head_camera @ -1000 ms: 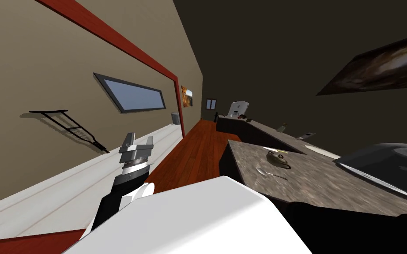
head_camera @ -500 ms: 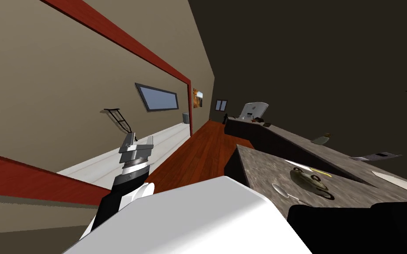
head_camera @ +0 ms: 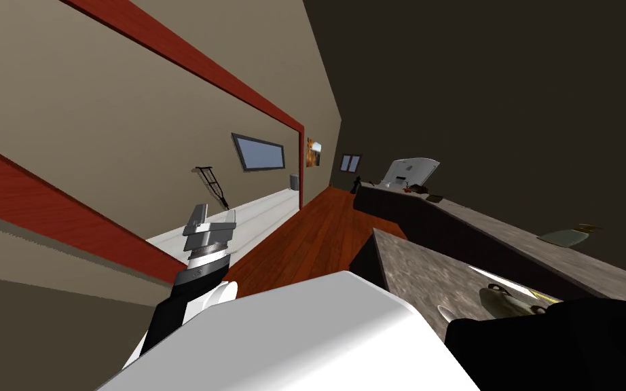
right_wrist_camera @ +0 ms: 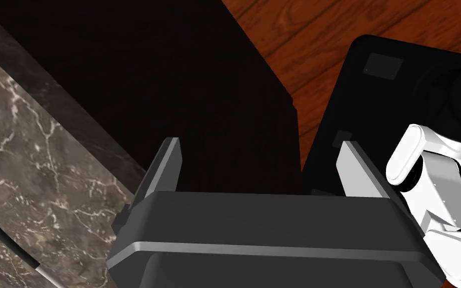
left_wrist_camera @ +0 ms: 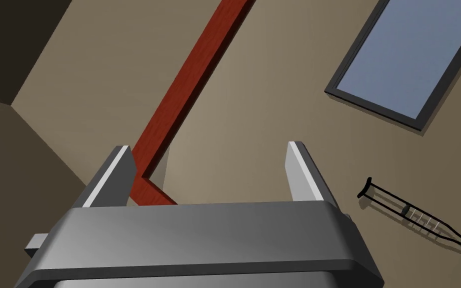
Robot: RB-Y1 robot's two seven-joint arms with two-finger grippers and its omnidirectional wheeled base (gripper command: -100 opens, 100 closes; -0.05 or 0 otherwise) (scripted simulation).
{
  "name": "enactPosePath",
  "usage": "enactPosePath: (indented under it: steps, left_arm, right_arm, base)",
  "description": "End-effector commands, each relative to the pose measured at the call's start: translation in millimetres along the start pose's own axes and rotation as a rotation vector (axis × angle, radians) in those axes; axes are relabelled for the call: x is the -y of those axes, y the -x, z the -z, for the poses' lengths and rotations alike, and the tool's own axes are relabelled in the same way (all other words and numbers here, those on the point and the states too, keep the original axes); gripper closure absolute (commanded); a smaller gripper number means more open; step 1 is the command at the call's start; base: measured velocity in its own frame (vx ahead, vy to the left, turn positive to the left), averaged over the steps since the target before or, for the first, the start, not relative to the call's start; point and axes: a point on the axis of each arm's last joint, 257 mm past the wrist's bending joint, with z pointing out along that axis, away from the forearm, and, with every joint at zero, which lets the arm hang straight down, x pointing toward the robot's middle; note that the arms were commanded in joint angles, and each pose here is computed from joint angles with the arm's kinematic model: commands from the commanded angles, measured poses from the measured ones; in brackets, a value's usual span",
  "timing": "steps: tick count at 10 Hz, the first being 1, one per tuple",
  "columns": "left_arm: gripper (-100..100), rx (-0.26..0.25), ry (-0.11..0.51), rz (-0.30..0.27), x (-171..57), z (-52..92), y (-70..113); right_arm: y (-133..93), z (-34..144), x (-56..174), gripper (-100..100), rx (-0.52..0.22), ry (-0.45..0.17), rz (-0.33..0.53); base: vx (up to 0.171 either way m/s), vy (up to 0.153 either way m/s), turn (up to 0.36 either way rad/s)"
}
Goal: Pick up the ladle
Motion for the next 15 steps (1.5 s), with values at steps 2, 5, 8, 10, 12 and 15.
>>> enactPosePath:
  steps: [2,5,8,10,12,15]
  left_arm:
    - [0,0.000,0.000,0.000,0,0.0,0.1]
    - [0,0.000,0.000,0.000,0,0.0,0.0]
    - [0,0.000,0.000,0.000,0,0.0,0.0]
    - [0,0.000,0.000,0.000,0,0.1,0.1]
    - [0,0.000,0.000,0.000,0,0.0,0.1]
    - [0,0.000,0.000,0.000,0,0.1,0.1]
  right_arm:
    - [-19,9.4,18,-100,-0.053,-0.038,0.052]
    - [-35,20.6,41,-100,-0.105,-0.078,0.130]
    - [-39,27.2,58,-100,-0.134,-0.103,0.204]
    - [-38,28.3,63,-100,-0.141,-0.110,0.244]
    - [-27,25.4,64,-100,-0.130,-0.110,0.292]
    - [0,13.6,51,-100,-0.080,-0.089,0.323]
  base:
    - [-0.015,-0.049,0.294]
    - [-0.022,-0.056,0.289]
    - [-0.024,-0.055,0.303]
    - [-0.029,-0.036,0.159]
    - [-0.054,-0.034,0.257]
    - [-0.049,-0.008,0.099]
